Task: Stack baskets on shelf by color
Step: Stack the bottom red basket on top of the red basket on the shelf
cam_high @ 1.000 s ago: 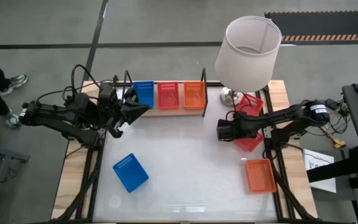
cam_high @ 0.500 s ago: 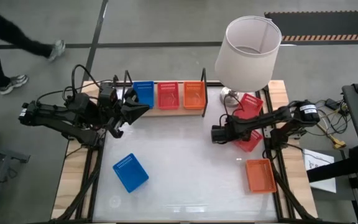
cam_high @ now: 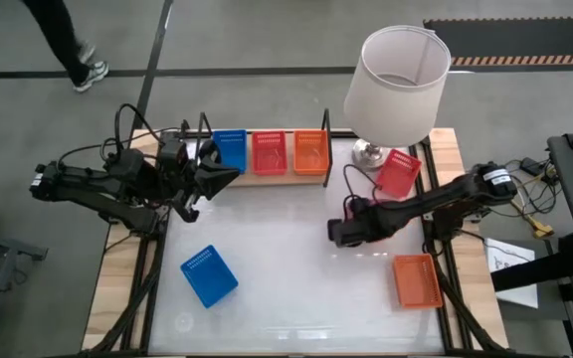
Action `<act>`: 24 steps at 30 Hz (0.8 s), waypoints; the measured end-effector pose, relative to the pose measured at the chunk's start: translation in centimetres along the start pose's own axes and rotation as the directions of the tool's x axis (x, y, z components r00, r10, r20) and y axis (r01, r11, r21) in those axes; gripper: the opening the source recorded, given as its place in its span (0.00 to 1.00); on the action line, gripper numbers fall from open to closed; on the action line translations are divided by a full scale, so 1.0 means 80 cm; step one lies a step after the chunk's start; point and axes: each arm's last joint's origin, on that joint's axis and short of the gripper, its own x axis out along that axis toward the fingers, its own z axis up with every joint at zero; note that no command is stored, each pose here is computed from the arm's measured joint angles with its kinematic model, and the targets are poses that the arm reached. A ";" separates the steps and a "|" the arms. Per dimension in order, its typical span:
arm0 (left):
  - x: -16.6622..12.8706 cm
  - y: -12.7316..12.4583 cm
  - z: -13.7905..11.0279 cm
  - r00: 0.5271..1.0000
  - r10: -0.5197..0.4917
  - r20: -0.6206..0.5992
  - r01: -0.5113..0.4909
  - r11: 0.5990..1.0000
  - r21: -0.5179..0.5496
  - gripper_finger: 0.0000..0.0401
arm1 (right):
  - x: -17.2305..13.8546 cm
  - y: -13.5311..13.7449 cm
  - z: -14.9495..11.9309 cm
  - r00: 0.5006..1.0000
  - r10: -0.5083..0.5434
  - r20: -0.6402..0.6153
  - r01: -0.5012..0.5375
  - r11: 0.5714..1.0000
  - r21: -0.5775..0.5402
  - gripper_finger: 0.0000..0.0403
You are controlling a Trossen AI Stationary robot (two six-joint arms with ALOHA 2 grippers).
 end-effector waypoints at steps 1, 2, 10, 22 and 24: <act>0.000 0.000 0.000 1.000 0.000 0.000 0.000 1.000 0.003 0.00 | -0.008 0.006 -0.003 1.000 0.024 -0.005 -0.024 0.999 -0.030 0.04; 0.000 0.000 0.000 1.000 0.000 0.001 0.000 1.000 0.003 0.00 | -0.016 0.012 -0.006 0.999 0.052 -0.011 -0.052 0.996 -0.074 0.04; 0.000 0.001 0.001 1.000 0.004 0.003 -0.004 1.000 0.006 0.00 | -0.096 0.053 -0.039 0.951 0.262 -0.167 -0.310 0.777 -0.548 0.02; -0.017 -0.004 0.022 0.998 -0.019 0.057 0.020 1.000 -0.002 0.00 | -0.230 0.086 -0.081 0.772 0.533 -0.346 -0.229 -0.275 -0.934 0.02; -0.024 -0.006 0.031 0.996 -0.028 0.080 0.029 1.000 -0.006 0.00 | -0.241 0.095 -0.071 0.753 0.566 -0.334 -0.198 -0.290 -0.936 0.02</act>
